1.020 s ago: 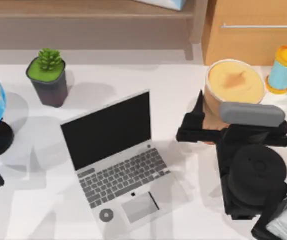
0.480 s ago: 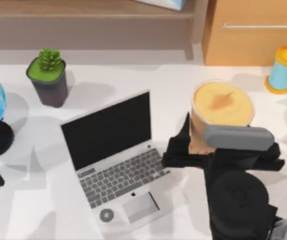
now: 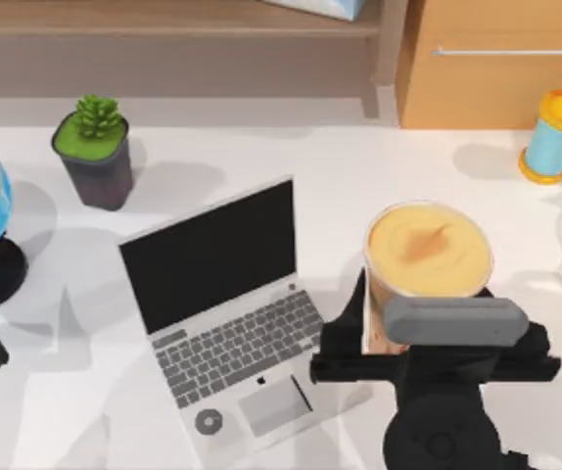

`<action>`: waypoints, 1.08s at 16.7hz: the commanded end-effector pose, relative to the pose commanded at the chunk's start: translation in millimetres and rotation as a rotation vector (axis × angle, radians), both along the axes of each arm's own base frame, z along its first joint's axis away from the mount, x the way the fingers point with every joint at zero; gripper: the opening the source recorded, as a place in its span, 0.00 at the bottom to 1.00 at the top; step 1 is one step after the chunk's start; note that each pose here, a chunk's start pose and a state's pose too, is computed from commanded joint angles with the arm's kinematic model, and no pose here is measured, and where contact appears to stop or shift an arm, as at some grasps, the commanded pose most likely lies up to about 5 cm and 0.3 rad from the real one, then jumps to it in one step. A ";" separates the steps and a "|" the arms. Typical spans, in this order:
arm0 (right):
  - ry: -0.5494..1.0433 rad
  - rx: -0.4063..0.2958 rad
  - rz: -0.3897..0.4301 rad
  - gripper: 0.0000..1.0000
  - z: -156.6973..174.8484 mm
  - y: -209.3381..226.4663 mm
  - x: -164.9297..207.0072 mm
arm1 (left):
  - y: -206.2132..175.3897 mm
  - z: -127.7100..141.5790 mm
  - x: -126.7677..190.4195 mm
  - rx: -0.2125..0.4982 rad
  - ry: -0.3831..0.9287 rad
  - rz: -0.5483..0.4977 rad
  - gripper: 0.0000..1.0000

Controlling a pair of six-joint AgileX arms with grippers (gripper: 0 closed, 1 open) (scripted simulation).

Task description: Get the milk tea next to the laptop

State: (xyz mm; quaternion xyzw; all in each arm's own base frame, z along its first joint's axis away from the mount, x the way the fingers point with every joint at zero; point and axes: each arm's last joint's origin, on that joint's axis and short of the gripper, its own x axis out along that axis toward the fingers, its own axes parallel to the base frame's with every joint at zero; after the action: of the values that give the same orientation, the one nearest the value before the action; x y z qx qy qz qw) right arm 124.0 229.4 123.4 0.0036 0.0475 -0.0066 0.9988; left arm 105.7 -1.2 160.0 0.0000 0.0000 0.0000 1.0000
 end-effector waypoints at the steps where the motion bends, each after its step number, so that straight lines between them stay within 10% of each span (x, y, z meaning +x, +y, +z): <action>1: 0.001 -0.007 0.000 0.00 -0.5 0.1 -2.3 | 0.0 0.0 0.0 0.000 0.000 0.000 1.00; 18: -0.025 0.056 -0.003 0.00 2.0 6.4 -1.5 | 0.0 0.0 0.0 0.000 0.000 0.000 1.00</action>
State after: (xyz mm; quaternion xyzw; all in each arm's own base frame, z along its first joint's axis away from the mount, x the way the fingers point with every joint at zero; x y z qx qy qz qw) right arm 122.5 235.7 125.4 0.0317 0.0351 -0.0065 0.9989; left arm 105.7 -1.2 160.0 0.0000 0.0000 0.0000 1.0000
